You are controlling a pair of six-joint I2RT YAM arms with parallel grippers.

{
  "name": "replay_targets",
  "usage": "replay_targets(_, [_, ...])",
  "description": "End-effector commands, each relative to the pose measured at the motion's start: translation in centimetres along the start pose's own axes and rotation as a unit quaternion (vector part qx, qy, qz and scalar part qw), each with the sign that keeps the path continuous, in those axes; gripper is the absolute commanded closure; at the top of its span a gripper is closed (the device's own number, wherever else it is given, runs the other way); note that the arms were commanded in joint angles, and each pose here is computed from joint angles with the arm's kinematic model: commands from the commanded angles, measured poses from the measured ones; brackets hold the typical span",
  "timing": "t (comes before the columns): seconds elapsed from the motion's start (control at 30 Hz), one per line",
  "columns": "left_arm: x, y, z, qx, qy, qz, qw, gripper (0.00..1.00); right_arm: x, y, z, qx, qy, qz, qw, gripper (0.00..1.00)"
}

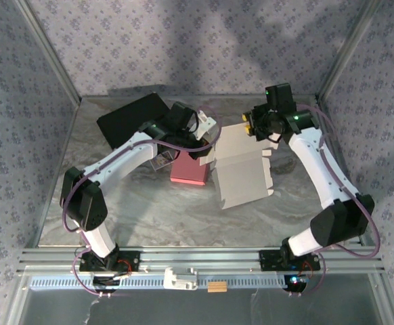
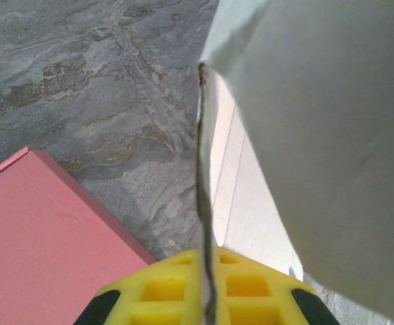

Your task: Fold the paper box

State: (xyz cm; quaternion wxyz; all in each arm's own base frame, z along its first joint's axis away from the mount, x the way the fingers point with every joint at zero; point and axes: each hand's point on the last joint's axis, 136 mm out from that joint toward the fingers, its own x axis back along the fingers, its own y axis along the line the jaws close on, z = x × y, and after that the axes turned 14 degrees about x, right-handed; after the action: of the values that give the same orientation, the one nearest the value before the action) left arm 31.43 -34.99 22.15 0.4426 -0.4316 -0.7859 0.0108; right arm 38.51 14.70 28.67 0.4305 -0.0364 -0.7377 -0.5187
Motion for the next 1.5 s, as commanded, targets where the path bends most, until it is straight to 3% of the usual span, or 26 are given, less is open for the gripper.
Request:
replay_targets(0.0, [0.3, -0.5, -0.3, -0.006, 0.001, 0.014, 1.0, 0.98, 0.8, 0.7, -0.4, 0.004, -0.013, -0.021, 1.0, 0.75])
replay_targets(0.1, [0.3, -0.5, -0.4, -0.006, 0.0, 0.015, 1.0, 0.98, 0.3, 0.2, 0.0, 0.004, -0.004, -0.018, 1.0, 0.85])
replay_targets(0.17, [0.3, -0.6, -0.5, -0.006, 0.0, 0.015, 1.0, 0.98, -0.2, -0.6, 0.3, -0.002, 0.007, -0.006, 1.0, 0.81])
replay_targets(0.27, [0.4, -0.5, -0.5, -0.006, -0.001, 0.013, 1.0, 0.98, -0.5, -1.2, 0.5, -0.01, 0.012, -0.002, 1.0, 0.66])
replay_targets(0.4, [0.4, -0.6, -0.4, -0.006, 0.001, 0.015, 1.0, 0.98, -0.7, -0.9, 0.3, -0.01, 0.009, -0.005, 1.0, 0.62])
replay_targets(0.57, [0.4, -0.6, -0.4, -0.006, 0.0, 0.015, 1.0, 0.98, -1.1, -0.9, 0.4, -0.008, 0.012, -0.002, 1.0, 0.75])
replay_targets(0.73, [0.4, -0.4, -0.5, -0.005, -0.001, 0.013, 1.0, 0.97, -1.0, -1.6, 0.2, -0.014, 0.002, 0.003, 1.0, 1.0])
replay_targets(0.83, [0.4, 0.0, -0.3, 0.007, -0.002, 0.014, 1.0, 0.95, -1.1, -2.0, 0.0, -0.018, -0.01, -0.002, 1.0, 1.0])
replay_targets(0.87, [0.3, 0.1, 0.0, 0.012, 0.001, 0.016, 1.0, 0.94, -1.2, -2.0, 0.0, -0.018, -0.013, -0.007, 1.0, 1.0])
replay_targets(0.93, [0.1, 0.3, 0.6, 0.023, 0.005, 0.017, 1.0, 0.73, -1.6, -2.4, 0.0, -0.018, -0.021, -0.023, 0.999, 1.0])
replay_targets(1.03, [-0.2, 0.8, 2.1, 0.036, 0.017, 0.013, 0.999, 0.51, -2.3, -3.2, -0.1, -0.02, -0.038, -0.058, 0.997, 1.0])
replay_targets(1.1, [-0.2, 1.1, 2.9, 0.043, 0.019, 0.007, 0.999, 0.43, -2.3, -3.9, -0.4, -0.012, -0.055, -0.061, 0.997, 1.0])
replay_targets(1.27, [0.5, 1.8, 4.5, 0.093, 0.01, 0.014, 0.995, 0.42, -2.8, -5.3, -0.8, -0.007, -0.067, -0.072, 0.995, 1.0])
replay_targets(1.4, [1.2, 2.5, 4.1, 0.187, -0.024, 0.041, 0.981, 0.38, -3.0, -5.7, -1.1, 0.013, -0.09, -0.119, 0.989, 1.0])
replay_targets(1.47, [1.0, 2.5, 4.3, 0.211, -0.026, 0.056, 0.976, 0.43, -2.8, -6.2, -1.4, 0.018, -0.105, -0.136, 0.985, 1.0])
